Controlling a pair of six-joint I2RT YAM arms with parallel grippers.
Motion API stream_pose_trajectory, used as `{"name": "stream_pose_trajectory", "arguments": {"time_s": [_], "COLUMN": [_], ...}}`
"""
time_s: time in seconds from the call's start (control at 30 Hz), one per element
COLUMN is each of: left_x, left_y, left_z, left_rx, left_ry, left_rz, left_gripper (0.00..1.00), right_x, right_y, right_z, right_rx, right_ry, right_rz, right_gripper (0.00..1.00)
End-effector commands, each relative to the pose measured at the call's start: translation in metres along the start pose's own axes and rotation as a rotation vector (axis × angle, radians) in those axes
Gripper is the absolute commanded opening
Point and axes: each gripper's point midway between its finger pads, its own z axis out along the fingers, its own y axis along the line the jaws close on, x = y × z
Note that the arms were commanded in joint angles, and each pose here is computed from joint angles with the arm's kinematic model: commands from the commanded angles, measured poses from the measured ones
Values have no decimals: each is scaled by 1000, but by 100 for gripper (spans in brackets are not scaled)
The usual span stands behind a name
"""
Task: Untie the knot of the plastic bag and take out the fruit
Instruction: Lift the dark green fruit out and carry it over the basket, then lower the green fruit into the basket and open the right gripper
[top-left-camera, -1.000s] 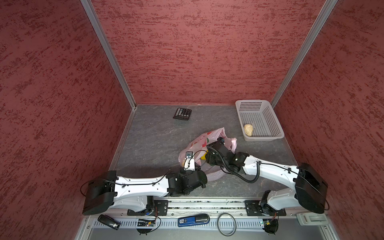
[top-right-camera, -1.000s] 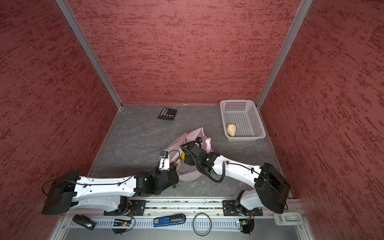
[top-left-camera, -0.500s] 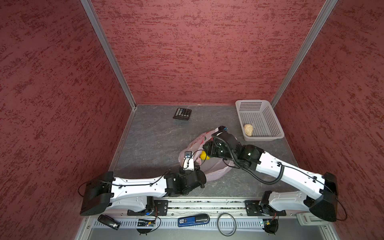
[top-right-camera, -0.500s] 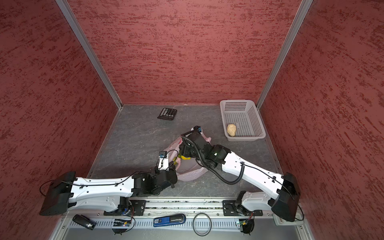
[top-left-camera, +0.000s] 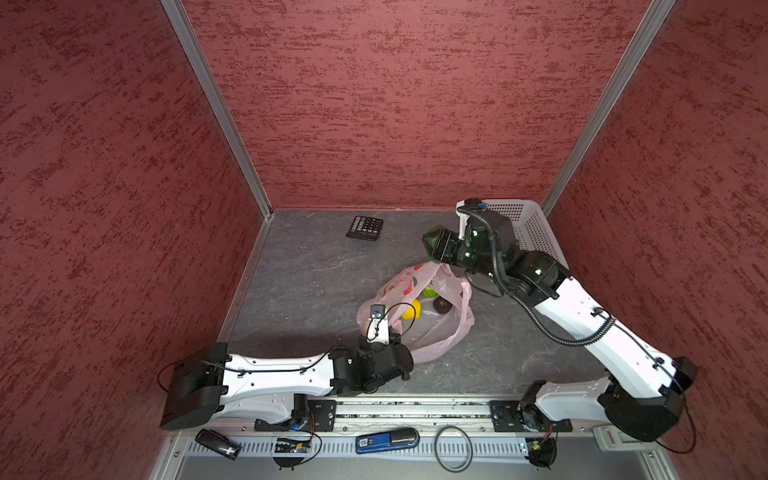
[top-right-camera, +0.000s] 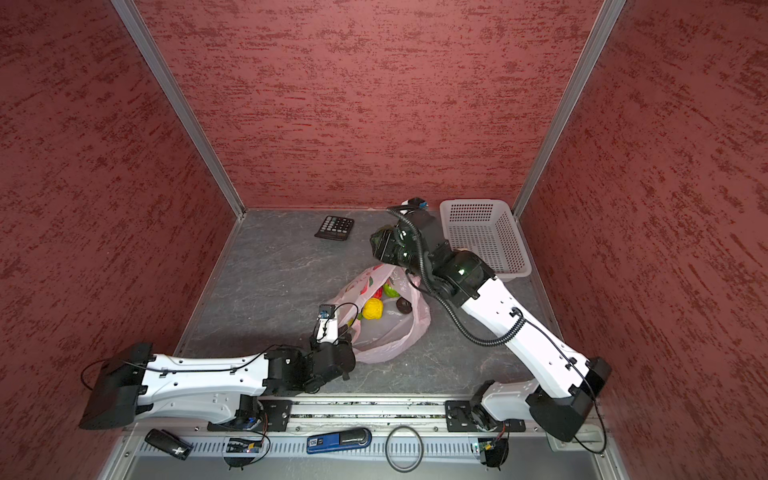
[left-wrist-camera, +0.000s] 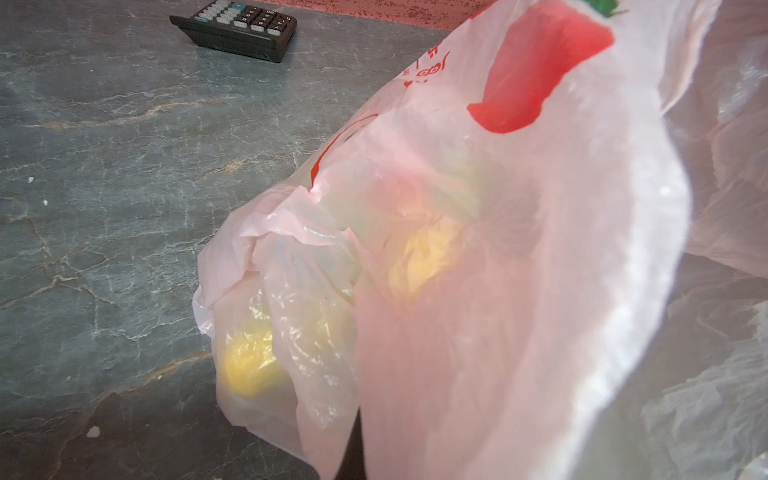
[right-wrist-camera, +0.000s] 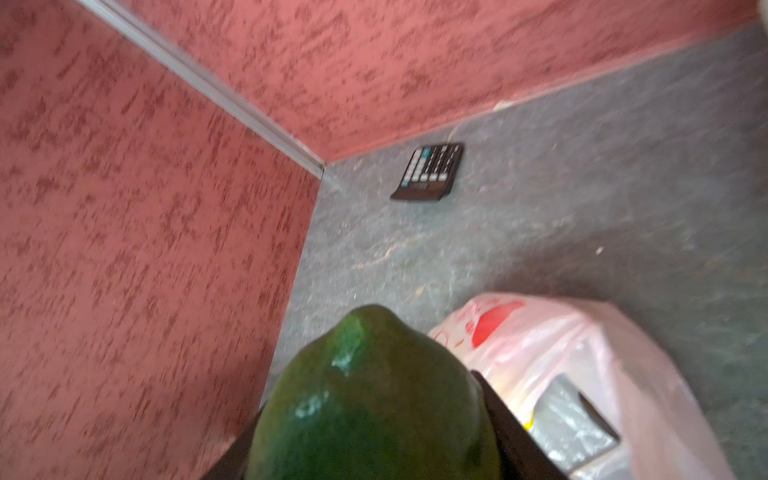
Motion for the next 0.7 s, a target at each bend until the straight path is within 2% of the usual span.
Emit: {"name": "stream_pose_trajectory", "arguments": {"time_s": [0.0, 0.13, 0.23, 0.47, 0.67], "left_x": [0, -5, -11, -24, -25], "left_y": [10, 16, 22, 27, 27], "left_z": [-1, -4, -5, -8, -7], "left_rx": [-34, -46, -56, -26, -17], "left_ry": [-12, -28, -38, -54, -45], "left_rz": [12, 14, 23, 62, 122], "left_gripper": [0, 0, 0, 0, 0], "right_x": [-33, -67, -76, -69, -62], "right_y": [-30, -91, -141, -253, -334], "right_z": [-4, 1, 8, 28, 49], "right_rx": [71, 176, 246, 399, 531], "right_ry": [-32, -85, -97, -104, -84], "right_rz": [-58, -30, 5, 92, 107], "right_gripper": [42, 42, 41, 40, 40]}}
